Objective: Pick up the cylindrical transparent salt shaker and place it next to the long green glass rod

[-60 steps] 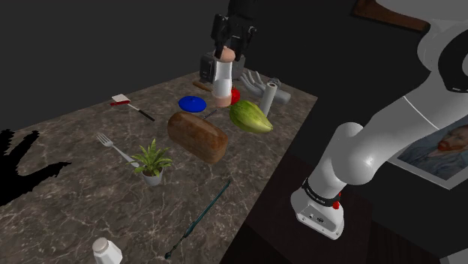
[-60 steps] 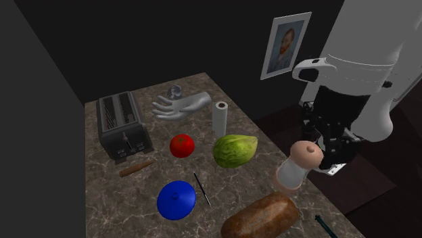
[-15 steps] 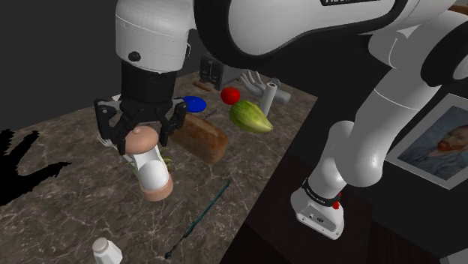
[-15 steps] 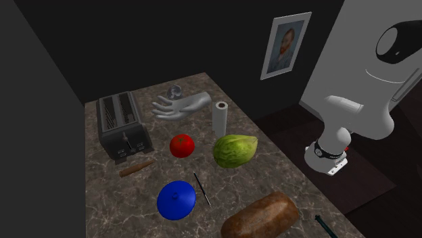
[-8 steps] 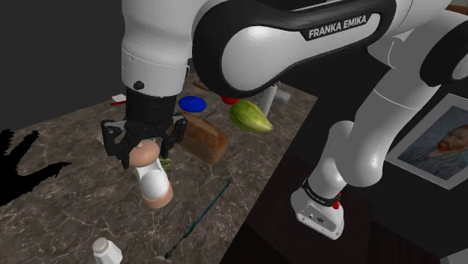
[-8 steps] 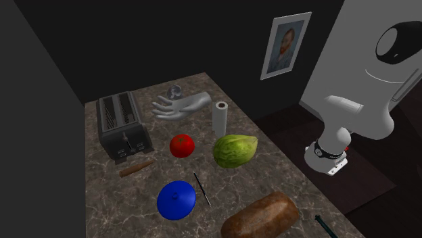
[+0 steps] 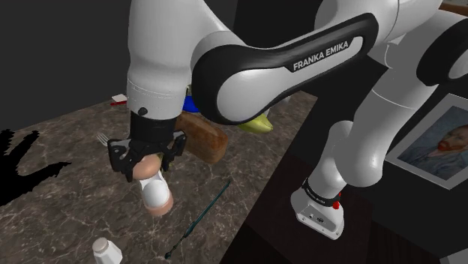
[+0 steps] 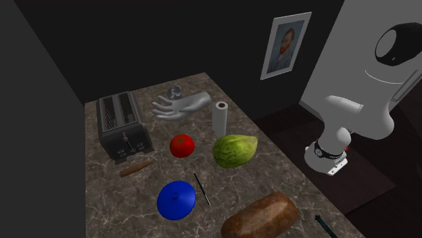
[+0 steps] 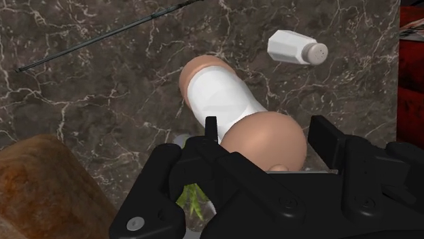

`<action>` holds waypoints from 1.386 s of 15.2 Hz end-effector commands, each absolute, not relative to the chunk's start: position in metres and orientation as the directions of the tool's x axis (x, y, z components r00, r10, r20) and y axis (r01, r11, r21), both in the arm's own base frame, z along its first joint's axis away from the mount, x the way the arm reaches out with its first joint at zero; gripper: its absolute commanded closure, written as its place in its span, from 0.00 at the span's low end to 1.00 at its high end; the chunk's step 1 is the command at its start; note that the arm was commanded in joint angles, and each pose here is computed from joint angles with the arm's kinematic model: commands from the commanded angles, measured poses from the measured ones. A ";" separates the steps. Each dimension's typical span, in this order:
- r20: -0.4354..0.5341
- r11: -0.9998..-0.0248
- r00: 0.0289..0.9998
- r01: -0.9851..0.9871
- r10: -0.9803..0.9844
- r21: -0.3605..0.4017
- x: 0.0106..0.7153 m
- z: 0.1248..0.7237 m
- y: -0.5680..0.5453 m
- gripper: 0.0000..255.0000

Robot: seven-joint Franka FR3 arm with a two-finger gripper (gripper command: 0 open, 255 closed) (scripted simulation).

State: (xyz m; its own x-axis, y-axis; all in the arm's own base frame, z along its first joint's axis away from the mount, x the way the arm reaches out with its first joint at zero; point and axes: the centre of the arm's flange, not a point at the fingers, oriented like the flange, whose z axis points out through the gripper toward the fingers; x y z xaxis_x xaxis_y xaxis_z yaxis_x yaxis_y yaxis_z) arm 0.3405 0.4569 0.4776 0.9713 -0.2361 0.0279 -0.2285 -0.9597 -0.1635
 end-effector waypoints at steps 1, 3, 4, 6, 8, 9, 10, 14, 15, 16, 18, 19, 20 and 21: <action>0.028 -0.960 0.971 -0.228 -0.236 -0.164 0.341 0.468 0.457 1.00; 0.028 -0.960 0.971 -0.228 -0.236 -0.164 0.341 0.457 0.457 1.00; 0.028 -0.960 0.971 -0.228 -0.236 -0.164 0.341 0.452 0.457 1.00; 0.028 -0.960 0.971 -0.228 -0.236 -0.164 0.341 0.441 0.457 1.00; 0.028 -0.960 0.971 -0.228 -0.236 -0.164 0.341 0.431 0.457 1.00; 0.028 -0.960 0.971 -0.228 -0.236 -0.164 0.341 0.425 0.457 1.00; 0.028 -0.960 0.971 -0.228 -0.236 -0.164 0.341 0.420 0.457 1.00; 0.028 -0.960 0.971 -0.228 -0.236 -0.164 0.341 0.406 0.457 1.00; 0.028 -0.960 0.971 -0.228 -0.236 -0.164 0.341 0.406 0.457 1.00; 0.028 -0.960 0.971 -0.228 -0.236 -0.164 0.341 0.406 0.457 1.00; 0.028 -0.960 0.971 -0.228 -0.236 -0.164 0.341 0.406 0.457 1.00; 0.028 -0.960 0.971 -0.228 -0.236 -0.164 0.341 0.406 0.457 1.00; 0.028 -0.960 0.971 -0.228 -0.236 -0.164 0.341 0.406 0.457 1.00; 0.028 -0.960 0.971 -0.228 -0.236 -0.164 0.341 0.406 0.457 0.00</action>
State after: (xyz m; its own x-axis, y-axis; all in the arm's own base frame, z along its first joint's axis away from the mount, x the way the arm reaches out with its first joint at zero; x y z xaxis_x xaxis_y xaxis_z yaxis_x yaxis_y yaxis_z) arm 0.3412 0.4572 0.4059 0.9713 -0.2361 0.0282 -0.2285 -0.9596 -0.1640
